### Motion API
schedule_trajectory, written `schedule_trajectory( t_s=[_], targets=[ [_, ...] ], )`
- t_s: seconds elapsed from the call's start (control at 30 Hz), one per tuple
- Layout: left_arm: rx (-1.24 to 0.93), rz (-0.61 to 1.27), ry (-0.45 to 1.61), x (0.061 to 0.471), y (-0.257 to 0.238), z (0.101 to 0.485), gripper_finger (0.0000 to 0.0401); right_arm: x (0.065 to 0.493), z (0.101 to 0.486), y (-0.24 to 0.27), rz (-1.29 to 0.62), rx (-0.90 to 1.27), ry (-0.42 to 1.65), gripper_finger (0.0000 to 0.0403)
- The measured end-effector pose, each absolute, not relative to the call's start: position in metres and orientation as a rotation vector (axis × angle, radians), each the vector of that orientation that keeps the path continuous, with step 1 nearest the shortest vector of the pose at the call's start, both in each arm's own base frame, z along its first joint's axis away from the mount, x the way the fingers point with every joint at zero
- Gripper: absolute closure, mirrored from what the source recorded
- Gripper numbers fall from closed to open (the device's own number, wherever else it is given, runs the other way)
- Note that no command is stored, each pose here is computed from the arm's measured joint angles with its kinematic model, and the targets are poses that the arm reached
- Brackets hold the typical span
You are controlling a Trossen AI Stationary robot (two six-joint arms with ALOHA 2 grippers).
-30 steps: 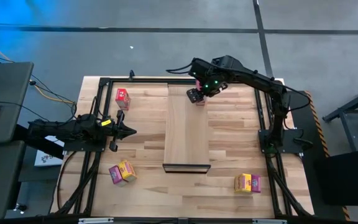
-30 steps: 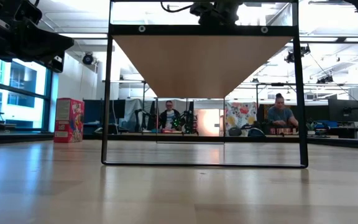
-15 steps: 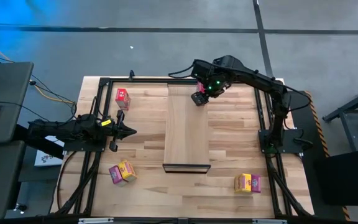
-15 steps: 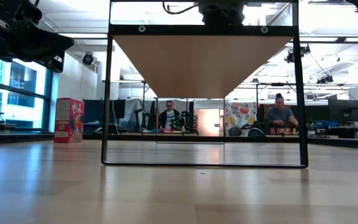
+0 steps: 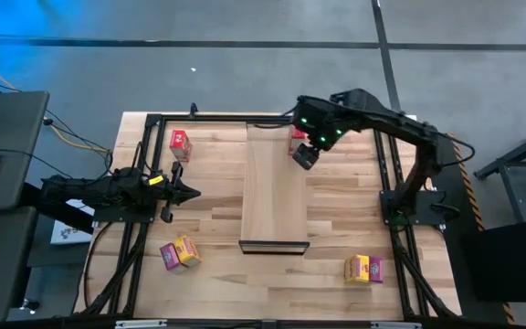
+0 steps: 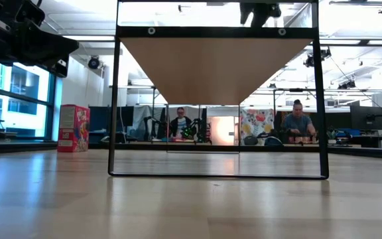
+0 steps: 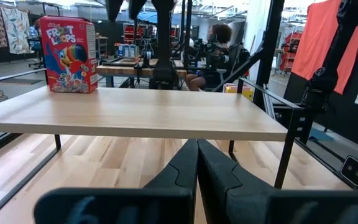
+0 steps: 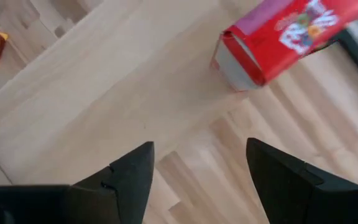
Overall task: Stack cereal on shelf
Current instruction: Put the red cereal box on the shelf aligned with the other red cereal box
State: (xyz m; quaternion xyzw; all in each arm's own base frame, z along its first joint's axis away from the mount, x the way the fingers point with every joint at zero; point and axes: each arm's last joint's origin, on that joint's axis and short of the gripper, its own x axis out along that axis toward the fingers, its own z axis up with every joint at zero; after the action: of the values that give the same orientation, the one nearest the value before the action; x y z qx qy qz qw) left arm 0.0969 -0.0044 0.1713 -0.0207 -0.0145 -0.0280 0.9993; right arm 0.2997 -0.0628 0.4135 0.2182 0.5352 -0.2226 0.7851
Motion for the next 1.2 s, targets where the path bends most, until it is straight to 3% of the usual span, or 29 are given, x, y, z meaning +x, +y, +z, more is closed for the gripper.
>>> schedule_trajectory(
  t_s=[0.2, 0.43, 0.57, 0.87, 1.0, 1.2],
  targets=[
    [-0.041, -0.056, -0.029, 0.097, -0.004, 0.171, 0.0401, 0.262, 0.409, -0.044, -0.542, 0.388, 1.119, 0.0165],
    [-0.041, -0.056, -0.028, 0.097, -0.004, 0.171, 0.0401, 0.206, 0.349, -0.029, -0.399, 0.433, 0.942, 0.0165],
    [-0.041, -0.056, -0.028, 0.097, -0.004, 0.171, 0.0401, 0.183, 0.319, -0.022, -0.306, 0.39, 0.679, 0.0165],
    [-0.041, -0.056, -0.032, 0.097, -0.004, 0.172, 0.0401, 0.17, 0.269, -0.018, -0.148, -0.002, -0.135, 0.0165],
    [-0.051, -0.056, -0.039, 0.097, -0.004, 0.172, 0.0401, 0.164, 0.264, -0.018, -0.139, 0.055, -0.306, 0.0165],
    [-0.052, -0.043, -0.114, 0.096, -0.004, 0.179, 0.0401, 0.164, 0.262, -0.018, -0.161, 0.059, -0.312, 0.0165]
  ],
)
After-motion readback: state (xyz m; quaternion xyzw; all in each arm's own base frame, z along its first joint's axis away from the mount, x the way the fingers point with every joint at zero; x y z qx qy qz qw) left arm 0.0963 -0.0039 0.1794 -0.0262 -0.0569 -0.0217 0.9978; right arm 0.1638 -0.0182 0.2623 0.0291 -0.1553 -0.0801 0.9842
